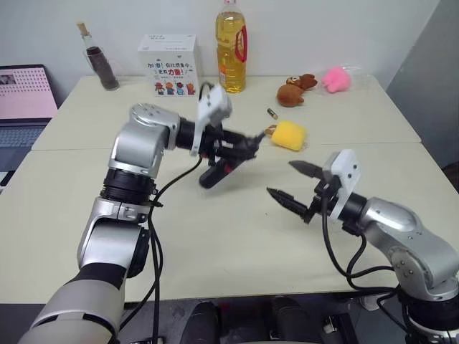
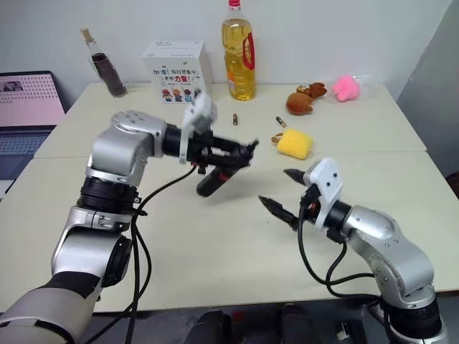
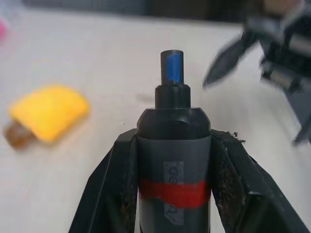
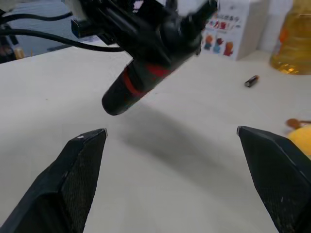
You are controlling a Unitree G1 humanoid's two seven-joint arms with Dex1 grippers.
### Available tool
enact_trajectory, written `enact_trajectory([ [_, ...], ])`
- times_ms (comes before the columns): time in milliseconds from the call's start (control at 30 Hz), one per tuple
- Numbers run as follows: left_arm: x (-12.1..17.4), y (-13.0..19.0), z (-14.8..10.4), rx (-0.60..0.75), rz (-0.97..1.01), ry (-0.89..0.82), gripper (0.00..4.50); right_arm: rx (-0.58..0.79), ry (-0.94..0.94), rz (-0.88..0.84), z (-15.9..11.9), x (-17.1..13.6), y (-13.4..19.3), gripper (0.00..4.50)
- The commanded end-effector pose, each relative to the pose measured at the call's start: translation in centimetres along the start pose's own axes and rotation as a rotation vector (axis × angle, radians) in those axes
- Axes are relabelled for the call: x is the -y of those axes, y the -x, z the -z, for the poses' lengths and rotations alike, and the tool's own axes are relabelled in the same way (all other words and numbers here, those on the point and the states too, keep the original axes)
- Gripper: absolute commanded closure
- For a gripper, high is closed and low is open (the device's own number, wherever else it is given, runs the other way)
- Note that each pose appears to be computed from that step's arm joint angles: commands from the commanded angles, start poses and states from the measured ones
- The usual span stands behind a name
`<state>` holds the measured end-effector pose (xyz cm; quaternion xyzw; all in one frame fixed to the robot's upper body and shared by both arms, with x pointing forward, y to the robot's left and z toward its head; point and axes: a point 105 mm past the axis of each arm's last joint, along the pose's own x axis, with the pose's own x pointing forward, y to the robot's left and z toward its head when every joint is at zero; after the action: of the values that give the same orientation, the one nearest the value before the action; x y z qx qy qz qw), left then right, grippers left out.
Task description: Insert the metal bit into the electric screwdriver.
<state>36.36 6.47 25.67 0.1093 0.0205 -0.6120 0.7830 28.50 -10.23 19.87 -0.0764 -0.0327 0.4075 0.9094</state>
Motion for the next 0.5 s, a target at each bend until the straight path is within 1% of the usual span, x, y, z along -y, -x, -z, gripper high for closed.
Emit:
enact_trajectory([
  [33, 0.0, -1.3, 0.1, 0.205, -0.134, 0.008, 2.83, 0.154, 0.03, 0.029, -3.7, 0.4, 0.5, 0.0],
  [100, -0.3, -1.8, 0.9, 0.294, -0.227, 0.01, 2.83, 0.187, 0.052, 0.04, -4.5, 0.1, 0.7, 0.0],
  [200, 0.0, -2.4, 1.7, 0.362, -0.289, 0.024, 2.83, 0.225, 0.025, 0.043, -5.3, -0.5, 0.9, 0.0],
  [267, 0.7, -2.7, 2.3, 0.374, -0.297, 0.02, 2.83, 0.243, -0.005, 0.039, -5.7, -1.0, 0.9, 0.0],
  [367, 1.2, -2.3, 3.6, 0.377, -0.327, 0.036, 2.83, 0.23, -0.065, 0.035, -5.2, -1.5, 0.7, 0.0],
  [500, 2.5, -1.0, 5.5, 0.322, -0.328, 0.033, 2.83, 0.153, -0.095, 0.031, -3.4, -1.9, 0.9, 0.0],
])
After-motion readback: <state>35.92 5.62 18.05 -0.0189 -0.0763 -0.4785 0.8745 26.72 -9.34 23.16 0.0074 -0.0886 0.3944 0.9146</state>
